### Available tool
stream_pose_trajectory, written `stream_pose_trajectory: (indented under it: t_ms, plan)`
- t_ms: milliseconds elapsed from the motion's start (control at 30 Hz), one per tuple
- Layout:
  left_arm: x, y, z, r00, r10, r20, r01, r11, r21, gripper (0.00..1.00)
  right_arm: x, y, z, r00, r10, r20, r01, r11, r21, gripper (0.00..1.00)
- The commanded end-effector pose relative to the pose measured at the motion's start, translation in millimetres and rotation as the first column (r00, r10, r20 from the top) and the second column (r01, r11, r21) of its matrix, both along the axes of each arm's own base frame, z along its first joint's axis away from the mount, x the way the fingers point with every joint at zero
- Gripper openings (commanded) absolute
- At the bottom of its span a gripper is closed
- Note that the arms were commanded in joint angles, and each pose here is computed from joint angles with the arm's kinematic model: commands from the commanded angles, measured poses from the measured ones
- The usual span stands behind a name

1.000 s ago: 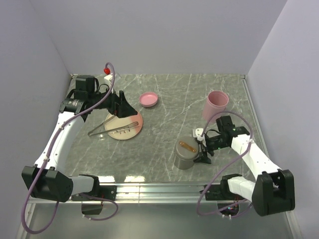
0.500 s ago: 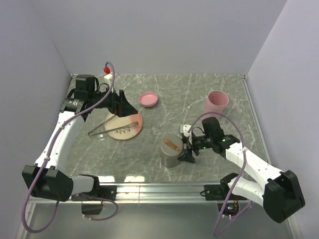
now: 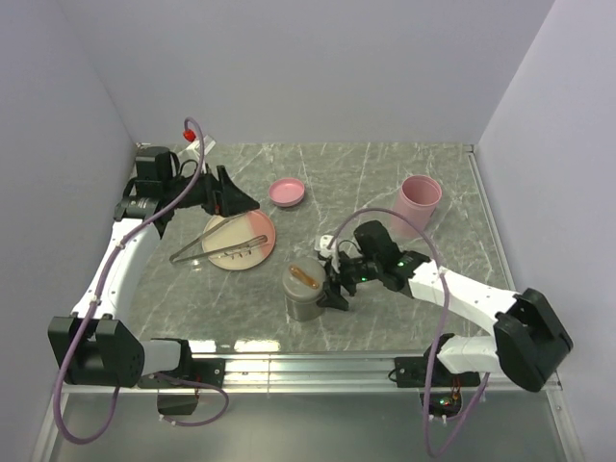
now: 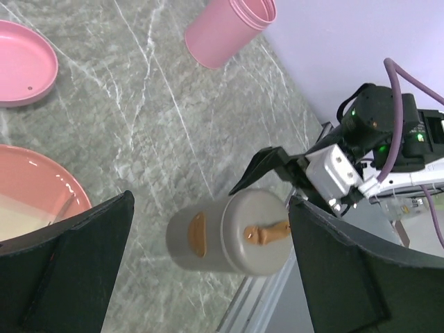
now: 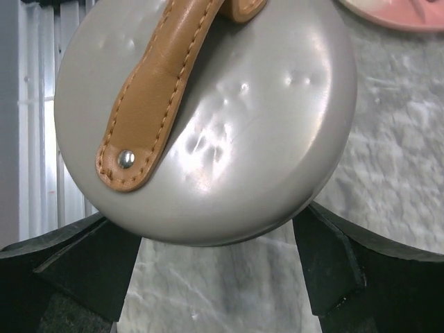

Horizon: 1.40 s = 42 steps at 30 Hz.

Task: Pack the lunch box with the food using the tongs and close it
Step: Move the packing box to the center of the board.

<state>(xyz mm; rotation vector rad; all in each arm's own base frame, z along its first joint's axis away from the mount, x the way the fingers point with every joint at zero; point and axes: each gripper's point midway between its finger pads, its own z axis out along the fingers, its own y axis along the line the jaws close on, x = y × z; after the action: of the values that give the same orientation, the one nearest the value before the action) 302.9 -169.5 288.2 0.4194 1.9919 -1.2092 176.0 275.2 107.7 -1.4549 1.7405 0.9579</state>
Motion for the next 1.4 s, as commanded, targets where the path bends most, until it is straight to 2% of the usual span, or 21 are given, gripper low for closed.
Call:
stream_pose_trajectory:
  t_ms: [0,233,667,900,1033,1133,1167,1267,1367]
  plan:
    - [0,3,21,0.995,0.022,0.096,-0.020,1.000,-0.022,0.99,20,34,28,0.999,-0.010,0.041,0.009,0.999,0.035,0.91]
    - [3,9,20,0.992,0.045,0.117,-0.045,0.999,-0.001,0.99,19,68,28,1.000,0.002,0.031,-0.004,0.999,0.037,0.91]
    - [3,18,25,0.985,0.096,0.144,-0.096,0.995,-0.009,1.00,36,98,24,0.998,-0.053,0.022,0.052,0.997,0.050,0.92]
    - [12,20,24,0.986,0.125,0.110,-0.125,0.992,-0.005,0.99,39,111,37,0.999,-0.003,0.045,0.000,0.998,0.063,0.94]
    - [28,24,18,0.987,0.135,0.083,-0.138,0.990,0.035,1.00,30,100,35,0.998,0.035,0.047,-0.035,0.999,0.008,0.95]
    - [42,27,19,0.984,0.152,0.091,-0.158,0.985,0.065,0.99,21,81,28,0.997,0.050,0.064,-0.048,0.998,-0.034,0.95]
    - [48,29,25,0.979,0.157,0.130,-0.169,0.982,0.087,0.99,16,72,28,0.996,0.051,0.074,-0.049,0.998,-0.038,0.96]
    - [64,31,23,0.976,0.157,0.150,-0.178,0.973,0.144,0.99,11,50,22,0.998,0.022,0.064,-0.019,0.998,-0.055,0.98]
    - [78,26,14,0.976,0.126,0.180,-0.165,0.960,0.226,0.99,17,29,40,0.995,-0.031,0.090,0.033,0.999,-0.020,0.98]
